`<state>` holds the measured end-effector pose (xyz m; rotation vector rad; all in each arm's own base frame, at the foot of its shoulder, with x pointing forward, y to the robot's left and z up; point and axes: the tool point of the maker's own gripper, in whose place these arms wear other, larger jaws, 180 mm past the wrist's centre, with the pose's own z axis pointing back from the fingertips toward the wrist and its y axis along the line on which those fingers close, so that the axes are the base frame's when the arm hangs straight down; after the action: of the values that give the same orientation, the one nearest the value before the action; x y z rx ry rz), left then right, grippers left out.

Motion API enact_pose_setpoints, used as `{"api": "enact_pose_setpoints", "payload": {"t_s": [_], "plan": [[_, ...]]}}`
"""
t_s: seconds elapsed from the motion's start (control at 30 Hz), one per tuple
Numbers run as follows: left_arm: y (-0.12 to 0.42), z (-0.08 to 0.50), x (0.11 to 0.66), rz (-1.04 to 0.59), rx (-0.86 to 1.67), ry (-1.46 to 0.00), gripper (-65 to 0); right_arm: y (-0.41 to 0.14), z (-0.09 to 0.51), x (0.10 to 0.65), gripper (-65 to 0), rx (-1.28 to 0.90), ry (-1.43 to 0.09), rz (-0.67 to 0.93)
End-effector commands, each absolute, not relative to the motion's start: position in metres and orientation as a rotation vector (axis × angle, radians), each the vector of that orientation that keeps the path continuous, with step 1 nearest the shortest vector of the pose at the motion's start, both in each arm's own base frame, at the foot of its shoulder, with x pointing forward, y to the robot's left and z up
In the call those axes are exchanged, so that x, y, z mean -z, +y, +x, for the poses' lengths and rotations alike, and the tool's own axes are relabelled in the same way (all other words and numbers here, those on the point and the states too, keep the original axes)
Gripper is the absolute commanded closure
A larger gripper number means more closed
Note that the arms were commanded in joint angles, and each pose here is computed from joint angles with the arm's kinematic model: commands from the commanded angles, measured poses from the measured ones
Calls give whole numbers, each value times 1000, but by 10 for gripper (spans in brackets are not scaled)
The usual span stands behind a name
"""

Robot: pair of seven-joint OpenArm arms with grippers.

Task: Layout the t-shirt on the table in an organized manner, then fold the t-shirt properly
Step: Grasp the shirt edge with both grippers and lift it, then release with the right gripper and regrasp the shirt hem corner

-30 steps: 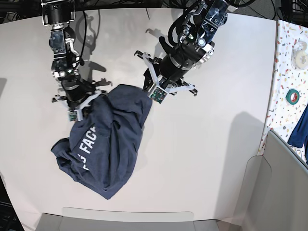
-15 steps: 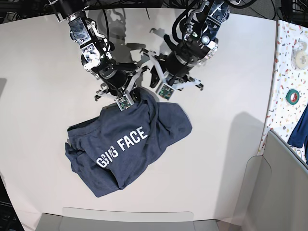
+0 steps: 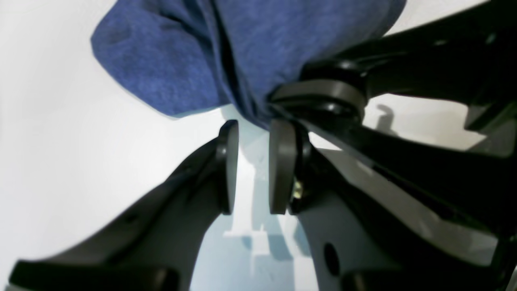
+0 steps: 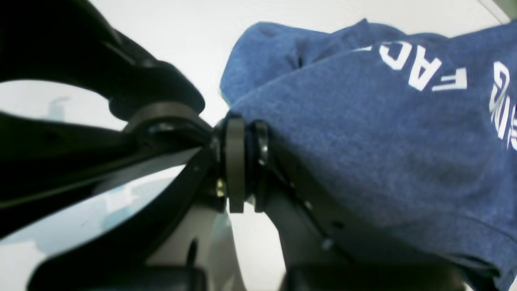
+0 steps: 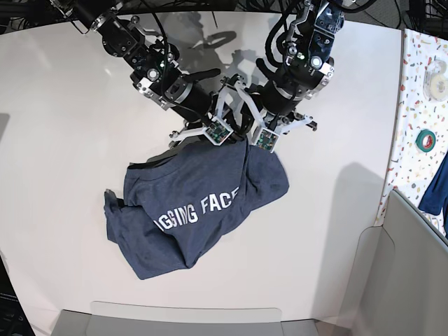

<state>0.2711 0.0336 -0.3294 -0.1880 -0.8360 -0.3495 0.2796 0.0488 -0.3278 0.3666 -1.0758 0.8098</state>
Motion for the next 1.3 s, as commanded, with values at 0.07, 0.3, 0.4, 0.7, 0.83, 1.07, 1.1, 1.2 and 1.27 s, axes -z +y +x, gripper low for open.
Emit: {"api": "enact_pose_setpoints", "payload": {"t_s": [0.07, 0.3, 0.4, 0.7, 0.83, 1.07, 1.1, 1.2, 1.27], "plan": [[48, 282, 318, -148, 306, -891, -135, 52, 275, 320, -33, -837, -1104, 393], [55, 284, 318, -137, 289, -893, -135, 36, 269, 299, -308, -895, -1151, 364], [55, 284, 318, -137, 289, -893, -135, 29, 266, 277, -372, -936, -1203, 353], [55, 284, 318, -136, 290, -893, -136, -32, 294, 257, -391, -741, -1266, 223], [55, 284, 318, -136, 290, -892, -136, -103, 318, 243, -391, -390, -1314, 160], [55, 283, 319, -137, 293, -890, -136, -238, 320, 279, -392, 340, -1181, 251], [55, 283, 319, -137, 293, -890, -136, -252, 319, 289, -392, 427, -1141, 287], [53, 283, 319, -141, 298, -889, -136, -271, 322, 305, -393, 571, -1060, 390], [52, 282, 319, -142, 300, -887, -136, -272, 330, 305, -394, 592, -1054, 428]]}}
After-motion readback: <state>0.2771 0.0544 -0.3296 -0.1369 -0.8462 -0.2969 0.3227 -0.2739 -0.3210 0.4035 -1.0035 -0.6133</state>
